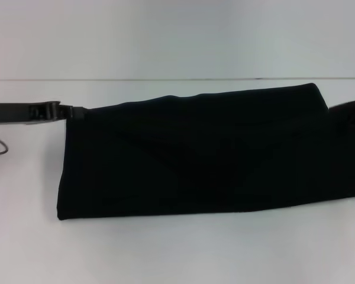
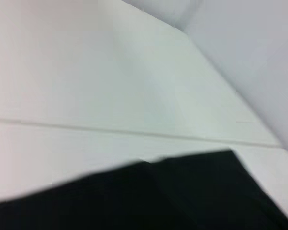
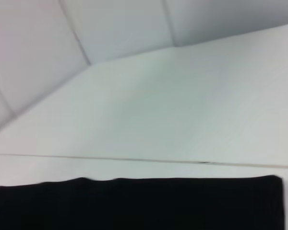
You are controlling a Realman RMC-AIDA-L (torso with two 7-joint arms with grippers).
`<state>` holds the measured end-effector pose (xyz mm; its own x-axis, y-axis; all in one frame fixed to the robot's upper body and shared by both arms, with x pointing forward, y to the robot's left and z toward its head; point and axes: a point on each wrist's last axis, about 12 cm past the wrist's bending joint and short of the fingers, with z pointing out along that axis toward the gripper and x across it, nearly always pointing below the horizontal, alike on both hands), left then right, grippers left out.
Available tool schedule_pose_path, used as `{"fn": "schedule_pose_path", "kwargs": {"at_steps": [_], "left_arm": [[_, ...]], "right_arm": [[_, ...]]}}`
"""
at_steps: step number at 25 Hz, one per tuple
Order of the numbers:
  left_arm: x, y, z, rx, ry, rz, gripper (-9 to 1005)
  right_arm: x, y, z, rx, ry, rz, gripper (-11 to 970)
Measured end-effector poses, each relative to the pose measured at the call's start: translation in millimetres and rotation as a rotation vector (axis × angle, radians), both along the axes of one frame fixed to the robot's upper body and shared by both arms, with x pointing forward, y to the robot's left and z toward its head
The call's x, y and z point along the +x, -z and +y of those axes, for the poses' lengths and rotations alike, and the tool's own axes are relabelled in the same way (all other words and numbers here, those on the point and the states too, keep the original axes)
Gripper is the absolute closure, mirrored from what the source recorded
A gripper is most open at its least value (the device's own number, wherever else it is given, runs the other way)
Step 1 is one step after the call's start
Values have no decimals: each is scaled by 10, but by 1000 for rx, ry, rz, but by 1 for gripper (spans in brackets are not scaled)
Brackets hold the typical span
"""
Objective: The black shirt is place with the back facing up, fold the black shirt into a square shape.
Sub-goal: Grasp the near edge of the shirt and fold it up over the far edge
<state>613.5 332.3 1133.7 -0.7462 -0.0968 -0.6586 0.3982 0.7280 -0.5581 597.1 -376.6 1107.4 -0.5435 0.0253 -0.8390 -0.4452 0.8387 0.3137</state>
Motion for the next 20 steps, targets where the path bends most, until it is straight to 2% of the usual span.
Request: {"fn": "schedule_pose_path", "kwargs": {"at_steps": [5,9,15,20], "left_arm": [[220,157,-129,109,-122,-20,977],[297,231,-252,175,-150,-38,977],[383,248,-359,245,-165,-69,977],[422,214,-317,267,-195,-91,976]], "right_arm": [[416,75,340,-118,71,13,932],[630,99,626,-202,106,1,923],[797,46,914,-265,115,-39,911],[885,-22,948,-295,153,-65,900]]}}
